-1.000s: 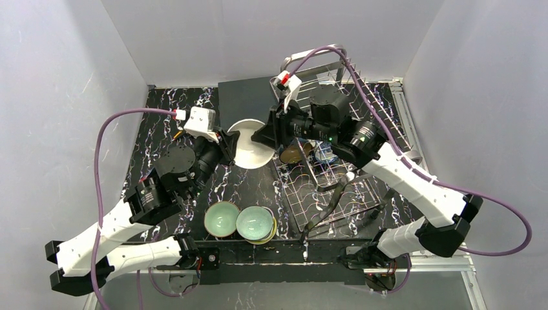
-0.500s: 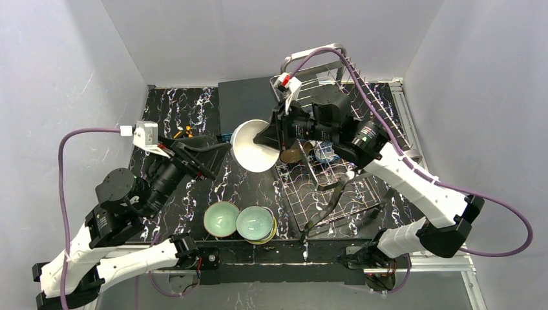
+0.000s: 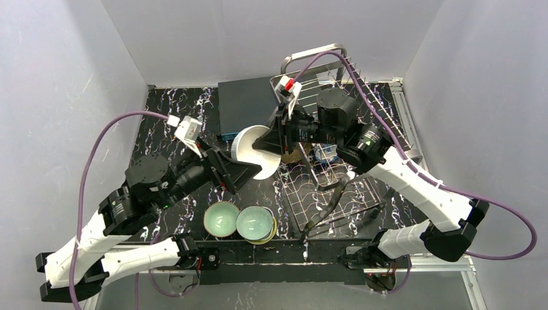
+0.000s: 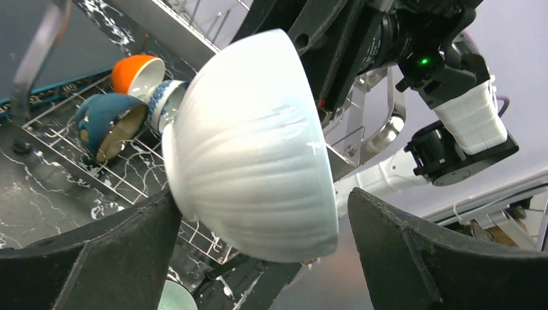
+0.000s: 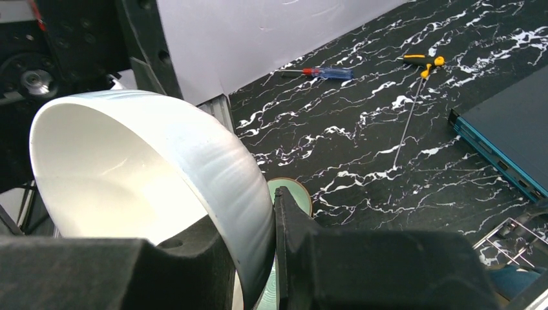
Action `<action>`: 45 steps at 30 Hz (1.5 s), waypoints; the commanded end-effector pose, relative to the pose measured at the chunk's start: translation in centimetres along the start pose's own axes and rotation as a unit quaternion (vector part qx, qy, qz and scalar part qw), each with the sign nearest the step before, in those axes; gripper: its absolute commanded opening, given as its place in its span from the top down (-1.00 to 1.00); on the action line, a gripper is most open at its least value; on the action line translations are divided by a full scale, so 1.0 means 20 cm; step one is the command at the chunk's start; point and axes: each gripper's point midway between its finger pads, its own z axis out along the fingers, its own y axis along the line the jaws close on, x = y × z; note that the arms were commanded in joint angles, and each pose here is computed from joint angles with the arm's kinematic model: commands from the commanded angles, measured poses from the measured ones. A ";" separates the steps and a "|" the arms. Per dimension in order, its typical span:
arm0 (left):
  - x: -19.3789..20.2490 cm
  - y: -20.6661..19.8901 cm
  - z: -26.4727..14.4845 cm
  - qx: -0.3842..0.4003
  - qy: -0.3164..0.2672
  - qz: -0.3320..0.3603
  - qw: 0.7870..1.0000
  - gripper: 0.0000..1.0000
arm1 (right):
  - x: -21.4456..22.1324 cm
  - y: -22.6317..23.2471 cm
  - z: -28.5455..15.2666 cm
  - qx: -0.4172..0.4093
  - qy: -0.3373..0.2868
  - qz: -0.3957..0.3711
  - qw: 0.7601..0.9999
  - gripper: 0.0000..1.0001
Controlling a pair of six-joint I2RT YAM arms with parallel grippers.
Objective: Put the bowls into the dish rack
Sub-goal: Place the bowl in the dish rack.
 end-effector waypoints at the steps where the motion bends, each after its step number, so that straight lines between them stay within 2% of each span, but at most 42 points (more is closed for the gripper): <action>1: 0.02 -0.12 0.04 0.050 0.023 -0.025 0.998 -0.87 | -0.20 0.13 -0.08 -0.045 -0.067 -0.044 0.996 0.97; 6: 0.03 -0.13 0.07 0.042 0.036 -0.033 0.998 -0.68 | -0.19 0.13 -0.08 -0.042 -0.067 -0.047 0.996 0.97; 10: 0.01 -0.12 0.06 0.044 0.018 -0.036 0.998 -0.31 | -0.18 0.12 -0.08 -0.039 -0.066 -0.048 0.996 0.97; 14: 0.00 -0.10 0.04 0.040 0.002 -0.040 0.998 0.37 | -0.18 0.12 -0.08 -0.037 -0.064 -0.048 0.996 0.97; 16: 0.00 -0.09 0.05 0.038 0.002 -0.038 0.999 0.85 | -0.18 0.11 -0.08 -0.034 -0.065 -0.048 0.996 0.82; 17: 0.00 -0.09 0.05 0.035 0.004 -0.037 0.999 1.00 | -0.18 0.11 -0.08 -0.032 -0.065 -0.047 0.996 0.70; 18: 0.01 -0.09 0.05 0.034 0.006 -0.035 0.999 1.00 | -0.18 0.10 -0.08 -0.030 -0.067 -0.048 0.996 0.49; 20: 0.02 -0.08 0.06 0.031 0.010 -0.029 0.999 1.00 | -0.19 0.10 -0.08 -0.025 -0.070 -0.048 0.996 0.22; 23: 0.03 -0.06 0.08 0.021 0.014 -0.020 0.999 1.00 | -0.21 0.09 -0.10 -0.015 -0.080 -0.050 0.995 -0.31; 25: 0.04 -0.04 0.08 0.014 0.012 -0.015 1.000 1.00 | -0.22 0.09 -0.12 -0.008 -0.088 -0.052 0.995 -0.54; 27: 0.06 0.00 0.08 0.002 0.012 -0.008 1.000 1.00 | -0.24 0.09 -0.14 -0.001 -0.097 -0.055 0.994 -0.70; 30: 0.10 0.07 0.09 -0.022 0.013 0.000 1.000 1.00 | -0.25 0.09 -0.16 0.007 -0.107 -0.057 0.993 -0.81; 36: 0.25 0.22 0.15 -0.064 0.034 0.028 0.997 1.00 | -0.27 0.08 -0.19 0.020 -0.116 -0.061 0.991 -0.86; 45: 0.58 0.35 0.41 -0.063 0.082 0.059 0.993 1.00 | -0.28 0.06 -0.24 0.041 -0.122 -0.067 0.989 -0.89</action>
